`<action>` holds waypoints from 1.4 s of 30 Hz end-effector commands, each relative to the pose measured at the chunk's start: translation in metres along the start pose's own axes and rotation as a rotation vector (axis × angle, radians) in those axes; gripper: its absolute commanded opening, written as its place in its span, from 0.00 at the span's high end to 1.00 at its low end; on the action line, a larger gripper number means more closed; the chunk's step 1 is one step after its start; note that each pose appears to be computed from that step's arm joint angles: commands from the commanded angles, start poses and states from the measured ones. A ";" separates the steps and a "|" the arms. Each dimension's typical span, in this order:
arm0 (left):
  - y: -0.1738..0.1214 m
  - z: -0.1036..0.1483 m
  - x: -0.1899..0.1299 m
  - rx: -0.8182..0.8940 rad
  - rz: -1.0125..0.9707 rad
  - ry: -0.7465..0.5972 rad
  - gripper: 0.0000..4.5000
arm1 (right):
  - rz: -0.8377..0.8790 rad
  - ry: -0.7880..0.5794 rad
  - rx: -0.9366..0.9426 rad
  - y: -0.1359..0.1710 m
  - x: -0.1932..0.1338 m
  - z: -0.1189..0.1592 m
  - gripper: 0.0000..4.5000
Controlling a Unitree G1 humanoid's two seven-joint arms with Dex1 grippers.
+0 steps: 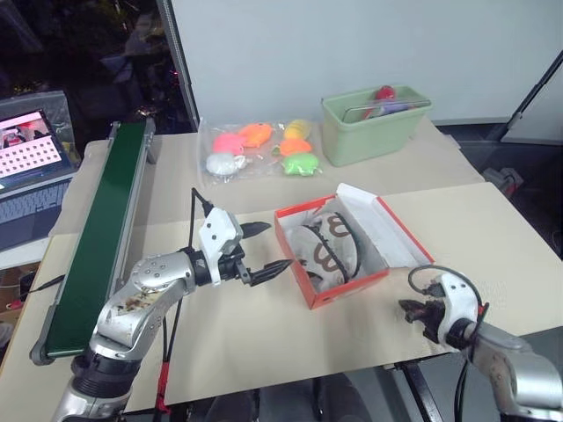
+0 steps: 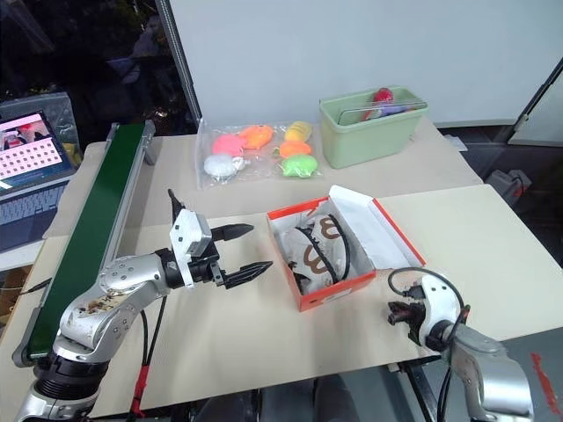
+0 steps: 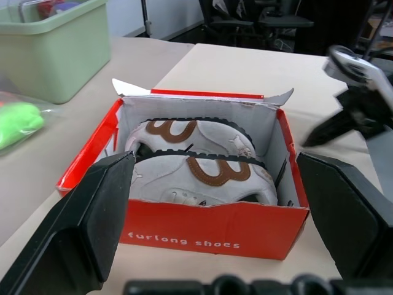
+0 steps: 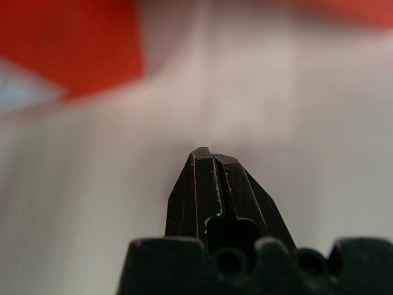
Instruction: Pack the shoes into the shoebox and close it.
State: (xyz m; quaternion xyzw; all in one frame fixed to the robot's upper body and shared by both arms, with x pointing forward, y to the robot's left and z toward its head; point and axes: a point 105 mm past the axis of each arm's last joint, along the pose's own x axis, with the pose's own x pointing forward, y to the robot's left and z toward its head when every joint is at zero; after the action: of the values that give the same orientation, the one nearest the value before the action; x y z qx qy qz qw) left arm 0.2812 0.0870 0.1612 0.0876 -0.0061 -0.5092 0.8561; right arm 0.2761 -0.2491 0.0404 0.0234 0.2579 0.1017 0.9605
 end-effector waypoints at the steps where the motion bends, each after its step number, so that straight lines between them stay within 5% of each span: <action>1: 0.001 0.012 -0.001 0.033 -0.004 -0.019 0.00 | -0.111 -0.076 0.061 -0.020 0.007 0.006 0.98; 7: 0.005 0.013 -0.003 0.039 0.007 -0.010 0.00 | -0.099 -0.254 0.407 -0.025 0.024 0.029 0.98; 20: 0.005 0.012 -0.006 0.043 0.017 -0.003 0.00 | 0.057 -0.527 0.810 0.001 0.026 0.074 0.98; 30: 0.005 0.015 -0.006 0.041 0.022 0.000 0.00 | 0.476 -0.773 0.730 0.053 -0.024 0.126 0.98; 42: 0.008 0.018 -0.016 0.031 0.063 0.011 0.00 | 0.652 -0.458 0.093 0.145 -0.016 0.132 0.98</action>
State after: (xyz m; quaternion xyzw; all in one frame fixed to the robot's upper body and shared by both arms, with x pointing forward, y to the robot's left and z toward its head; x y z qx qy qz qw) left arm 0.2830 0.1024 0.1710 0.0948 0.0071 -0.4807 0.8717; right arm 0.3070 -0.1282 0.1644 0.2145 0.0304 0.3482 0.9120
